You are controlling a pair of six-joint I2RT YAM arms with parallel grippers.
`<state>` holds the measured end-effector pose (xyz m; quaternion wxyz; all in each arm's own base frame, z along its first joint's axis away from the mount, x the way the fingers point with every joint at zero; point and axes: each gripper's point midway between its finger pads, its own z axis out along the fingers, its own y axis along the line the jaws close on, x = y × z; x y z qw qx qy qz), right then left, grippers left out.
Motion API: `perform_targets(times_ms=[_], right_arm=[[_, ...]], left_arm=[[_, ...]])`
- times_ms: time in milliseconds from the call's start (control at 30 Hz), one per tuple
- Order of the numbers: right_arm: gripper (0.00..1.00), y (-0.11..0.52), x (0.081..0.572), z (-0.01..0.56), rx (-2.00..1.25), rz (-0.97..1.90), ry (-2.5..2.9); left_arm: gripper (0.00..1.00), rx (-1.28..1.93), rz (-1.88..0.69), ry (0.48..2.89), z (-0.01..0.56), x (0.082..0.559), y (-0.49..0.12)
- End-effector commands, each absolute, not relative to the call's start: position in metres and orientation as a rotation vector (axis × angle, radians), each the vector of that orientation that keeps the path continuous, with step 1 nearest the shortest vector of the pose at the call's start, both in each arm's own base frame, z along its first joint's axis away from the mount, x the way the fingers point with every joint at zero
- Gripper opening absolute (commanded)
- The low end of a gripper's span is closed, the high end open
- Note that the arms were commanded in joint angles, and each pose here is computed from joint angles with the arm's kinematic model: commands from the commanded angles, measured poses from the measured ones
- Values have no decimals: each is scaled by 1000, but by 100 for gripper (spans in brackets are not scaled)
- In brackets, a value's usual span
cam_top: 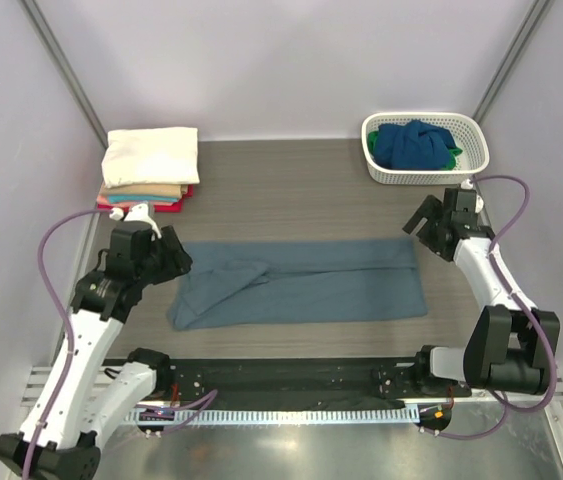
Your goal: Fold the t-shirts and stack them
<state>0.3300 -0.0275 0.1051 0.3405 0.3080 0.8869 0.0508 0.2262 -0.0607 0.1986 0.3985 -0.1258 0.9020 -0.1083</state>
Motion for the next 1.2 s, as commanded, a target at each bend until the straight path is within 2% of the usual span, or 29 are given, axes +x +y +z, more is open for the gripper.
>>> perform_targets(times_ms=[0, 100, 233, 367, 500, 633, 667, 733, 767, 833, 867, 900, 933, 967, 1033, 1067, 1100, 1133, 1167], right_arm=[[88, -11, 344, 145, 717, 240, 2219], [86, 21, 353, 147, 612, 337, 2258], [83, 68, 350, 100, 499, 387, 2436], [81, 78, 340, 49, 509, 390, 2566], [81, 84, 318, 14, 544, 431, 2655], [79, 90, 294, 4, 579, 479, 2694], [78, 92, 289, 6, 594, 495, 2691], [76, 97, 272, 10, 618, 540, 2683], [75, 104, 254, 5, 672, 579, 2707], [75, 133, 237, 15, 606, 667, 2686], [74, 134, 223, 7, 635, 595, 2691], [75, 145, 219, 16, 705, 595, 2650], [75, 185, 204, 38, 557, 711, 2605], [75, 203, 195, 44, 551, 785, 2572], [74, 254, 181, 74, 533, 1015, 2512], [75, 276, 156, 73, 403, 1015, 2586], [77, 296, 166, 106, 333, 1026, 2528], [79, 289, 161, 100, 250, 875, 2578], [80, 296, 156, 105, 172, 827, 2583]], left_arm=[[60, -396, -400, 2265, 210, 213, -72], [59, -480, -445, 2278, 189, 212, -77], [56, -613, -433, 2349, 141, 220, -82], [55, -656, -385, 2390, 99, 240, -98], [52, -693, -296, 2530, 46, 256, -111], [48, -702, -182, 2624, 14, 278, -117], [40, -692, -179, 2602, 19, 295, -120], [35, -685, -122, 2650, 0, 308, -124], [39, -667, -151, 2631, 9, 332, -135], [40, -662, -133, 2694, -14, 349, -146], [42, -641, -200, 2644, 4, 386, -163], [42, -599, -231, 2646, 5, 403, -175], [42, -561, -199, 2716, -24, 410, -186], [42, -513, -270, 2650, 13, 457, -210], [42, -350, -322, 2669, 21, 489, -242], [44, -275, -372, 2623, 39, 524, -265], [46, -211, -440, 2595, 55, 536, -282], [48, -145, -503, 2559, 74, 545, -296], [55, -116, -584, 2456, 114, 561, -307]])
